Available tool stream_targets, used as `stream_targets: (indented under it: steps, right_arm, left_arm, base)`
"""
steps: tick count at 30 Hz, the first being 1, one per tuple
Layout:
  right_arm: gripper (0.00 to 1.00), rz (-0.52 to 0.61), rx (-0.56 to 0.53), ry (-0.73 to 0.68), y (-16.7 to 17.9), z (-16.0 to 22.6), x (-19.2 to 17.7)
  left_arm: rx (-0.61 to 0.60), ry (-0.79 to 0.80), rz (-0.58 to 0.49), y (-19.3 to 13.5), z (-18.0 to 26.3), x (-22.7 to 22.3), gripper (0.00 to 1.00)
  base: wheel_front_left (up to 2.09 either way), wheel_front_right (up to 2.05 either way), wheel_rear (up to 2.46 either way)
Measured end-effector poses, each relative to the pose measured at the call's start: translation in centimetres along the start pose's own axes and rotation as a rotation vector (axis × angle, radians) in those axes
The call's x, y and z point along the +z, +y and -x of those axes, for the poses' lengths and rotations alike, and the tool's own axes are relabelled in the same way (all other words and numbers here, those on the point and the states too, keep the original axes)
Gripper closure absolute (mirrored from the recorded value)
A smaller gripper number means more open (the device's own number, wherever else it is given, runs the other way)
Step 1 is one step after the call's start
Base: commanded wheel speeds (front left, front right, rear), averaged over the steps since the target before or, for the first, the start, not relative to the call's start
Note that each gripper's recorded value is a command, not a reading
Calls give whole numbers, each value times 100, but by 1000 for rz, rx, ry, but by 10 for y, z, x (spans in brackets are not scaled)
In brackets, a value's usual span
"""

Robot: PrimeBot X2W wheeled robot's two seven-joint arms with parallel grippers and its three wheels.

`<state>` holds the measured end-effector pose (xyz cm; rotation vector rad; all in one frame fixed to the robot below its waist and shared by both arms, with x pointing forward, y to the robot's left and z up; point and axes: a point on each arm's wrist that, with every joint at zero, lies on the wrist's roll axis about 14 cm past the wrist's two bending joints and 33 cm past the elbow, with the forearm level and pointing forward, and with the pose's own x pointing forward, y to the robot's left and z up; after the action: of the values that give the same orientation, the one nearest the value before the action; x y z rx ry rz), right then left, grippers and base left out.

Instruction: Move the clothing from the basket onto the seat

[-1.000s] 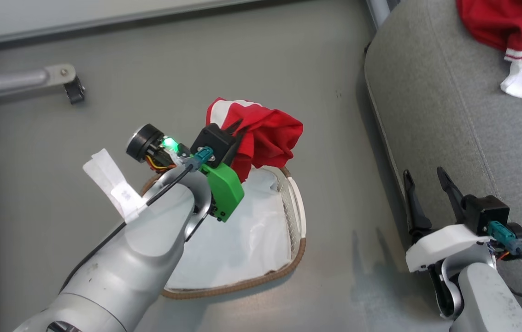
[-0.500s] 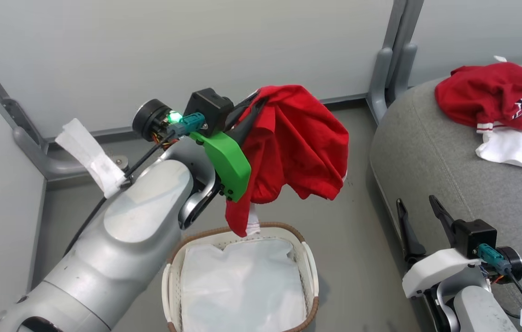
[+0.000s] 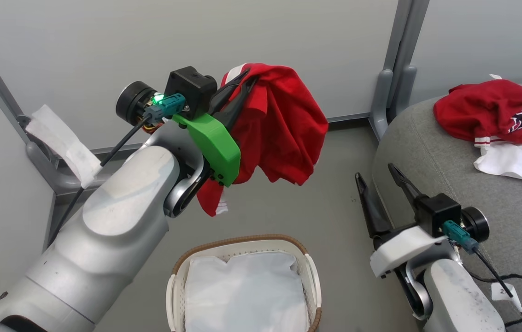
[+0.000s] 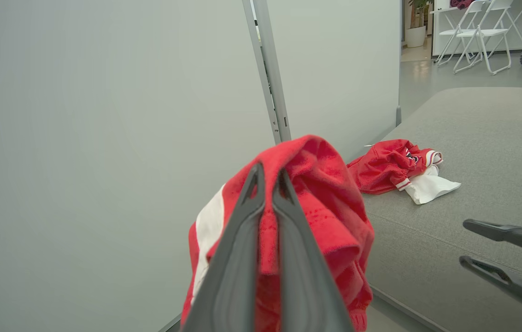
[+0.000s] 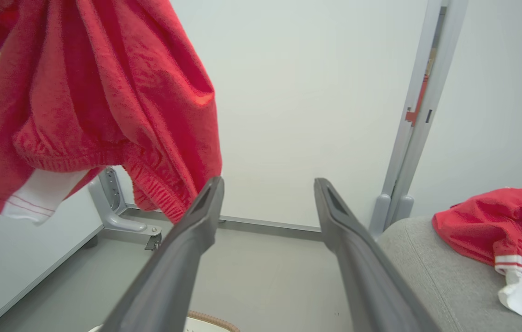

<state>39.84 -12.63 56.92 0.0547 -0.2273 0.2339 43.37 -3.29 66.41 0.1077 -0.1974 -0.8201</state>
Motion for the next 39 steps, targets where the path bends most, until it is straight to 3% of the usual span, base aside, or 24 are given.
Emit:
stream_targets:
  steps: [9, 15, 25, 26, 27, 28, 33, 39]
  right_arm:
    - [0, 93, 118, -55, 29, -32, 24]
    - [0, 172, 205, -11, 45, -49, 15]
    - [0, 187, 384, 91, 87, -55, -8]
    - [10, 186, 392, 96, 89, -56, -9]
    - [41, 187, 400, 103, 91, -57, -10]
    - [55, 190, 406, 111, 92, -57, -12]
    - [100, 208, 426, 157, 95, -59, -24]
    - [100, 197, 424, 157, 96, -66, -21]
  left_arm:
    - [1, -5, 15, -3, 5, -1, 100]
    - [-26, 6, 23, -15, 8, -6, 100]
    - [-48, 2, 31, -24, 12, -6, 100]
    - [-49, 3, 36, -25, 13, -7, 100]
    - [-48, 6, 48, -25, 13, -9, 100]
    - [-48, 8, 63, -26, 14, -11, 100]
    - [-49, 3, 72, -27, 18, -11, 100]
    - [-20, 9, 100, -19, 25, -18, 100]
  base:
    - [0, 0, 0]
    - [0, 0, 0]
    - [0, 0, 0]
    - [0, 0, 0]
    - [0, 0, 0]
    - [0, 0, 0]
    - [0, 0, 0]
    - [0, 0, 0]
